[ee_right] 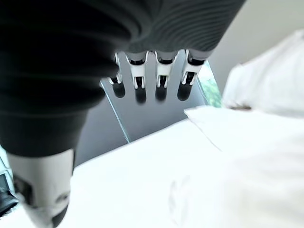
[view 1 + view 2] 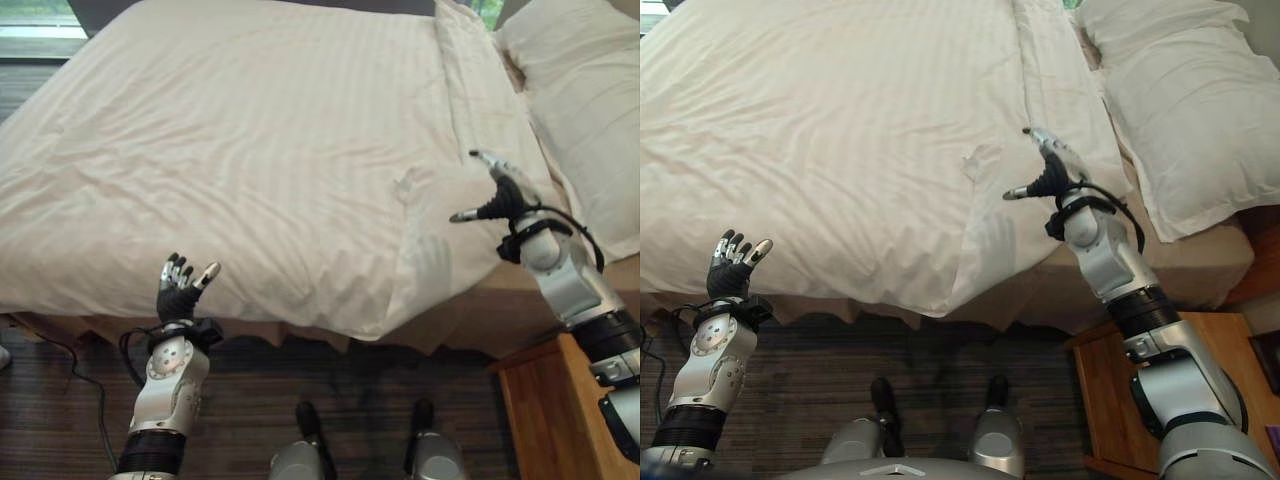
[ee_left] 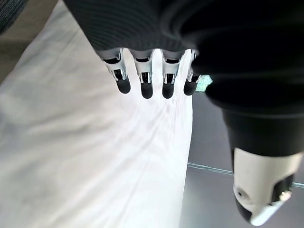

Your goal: Making the bed.

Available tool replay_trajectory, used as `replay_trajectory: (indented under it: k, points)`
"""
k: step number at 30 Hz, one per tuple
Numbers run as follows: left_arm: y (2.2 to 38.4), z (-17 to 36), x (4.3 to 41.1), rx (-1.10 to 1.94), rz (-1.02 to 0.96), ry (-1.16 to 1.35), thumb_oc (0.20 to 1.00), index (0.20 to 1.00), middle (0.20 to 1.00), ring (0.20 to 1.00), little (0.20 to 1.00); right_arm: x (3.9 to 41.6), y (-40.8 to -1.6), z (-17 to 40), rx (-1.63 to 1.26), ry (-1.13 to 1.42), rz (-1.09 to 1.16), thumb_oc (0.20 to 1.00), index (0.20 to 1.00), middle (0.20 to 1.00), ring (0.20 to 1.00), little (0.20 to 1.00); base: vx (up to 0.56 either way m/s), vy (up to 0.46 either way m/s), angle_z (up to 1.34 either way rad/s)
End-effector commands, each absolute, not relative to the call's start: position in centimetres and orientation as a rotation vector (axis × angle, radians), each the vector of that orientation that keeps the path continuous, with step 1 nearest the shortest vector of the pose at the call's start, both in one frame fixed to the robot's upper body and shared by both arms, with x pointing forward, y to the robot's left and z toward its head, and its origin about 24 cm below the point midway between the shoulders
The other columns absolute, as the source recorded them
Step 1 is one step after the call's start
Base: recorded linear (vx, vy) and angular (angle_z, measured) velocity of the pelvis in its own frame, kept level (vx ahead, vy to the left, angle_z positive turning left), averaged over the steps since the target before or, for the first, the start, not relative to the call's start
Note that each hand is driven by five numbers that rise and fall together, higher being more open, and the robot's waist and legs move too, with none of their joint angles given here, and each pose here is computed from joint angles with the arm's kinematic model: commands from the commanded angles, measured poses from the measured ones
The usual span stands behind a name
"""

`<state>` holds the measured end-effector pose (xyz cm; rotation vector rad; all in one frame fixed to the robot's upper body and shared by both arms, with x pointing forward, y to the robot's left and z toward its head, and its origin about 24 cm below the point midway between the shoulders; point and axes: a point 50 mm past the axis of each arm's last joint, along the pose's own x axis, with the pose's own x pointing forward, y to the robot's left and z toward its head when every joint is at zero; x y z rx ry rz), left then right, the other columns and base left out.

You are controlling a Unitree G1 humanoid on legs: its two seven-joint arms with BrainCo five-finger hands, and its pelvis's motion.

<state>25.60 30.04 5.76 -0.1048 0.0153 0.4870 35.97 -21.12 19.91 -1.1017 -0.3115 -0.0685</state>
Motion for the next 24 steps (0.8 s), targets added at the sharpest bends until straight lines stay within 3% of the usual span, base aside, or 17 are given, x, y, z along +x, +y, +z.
replay_trajectory:
  k: [1, 12, 16, 24]
  points:
    - [31.4, 8.6, 26.0, -0.075, 0.486, -0.119, 1.000, 1.000, 1.000, 1.000, 1.000, 37.0, -21.4, 21.9, -1.150, -0.349, -0.138, 1.000, 1.000, 1.000, 1.000, 1.000, 0.12, -0.086, 0.61]
    - [31.3, 8.3, 26.6, -0.139, 0.509, -0.124, 1.000, 1.000, 1.000, 1.000, 1.000, 38.5, -20.4, 27.7, -1.244, -0.449, -0.215, 1.000, 1.000, 1.000, 1.000, 1.000, 0.02, -0.104, 0.00]
    - [30.5, 5.8, 27.9, -0.157, 0.527, -0.022, 1.000, 1.000, 1.000, 1.000, 1.000, 39.4, -17.8, 29.2, -1.288, -0.500, -0.207, 1.000, 1.000, 1.000, 1.000, 1.000, 0.00, -0.104, 0.12]
    - [31.9, 4.0, 26.1, -0.170, 0.570, 0.035, 1.000, 1.000, 1.000, 1.000, 1.000, 40.0, -16.1, 33.5, -1.363, -0.567, -0.273, 1.000, 1.000, 1.000, 1.000, 1.000, -0.04, -0.068, 0.10]
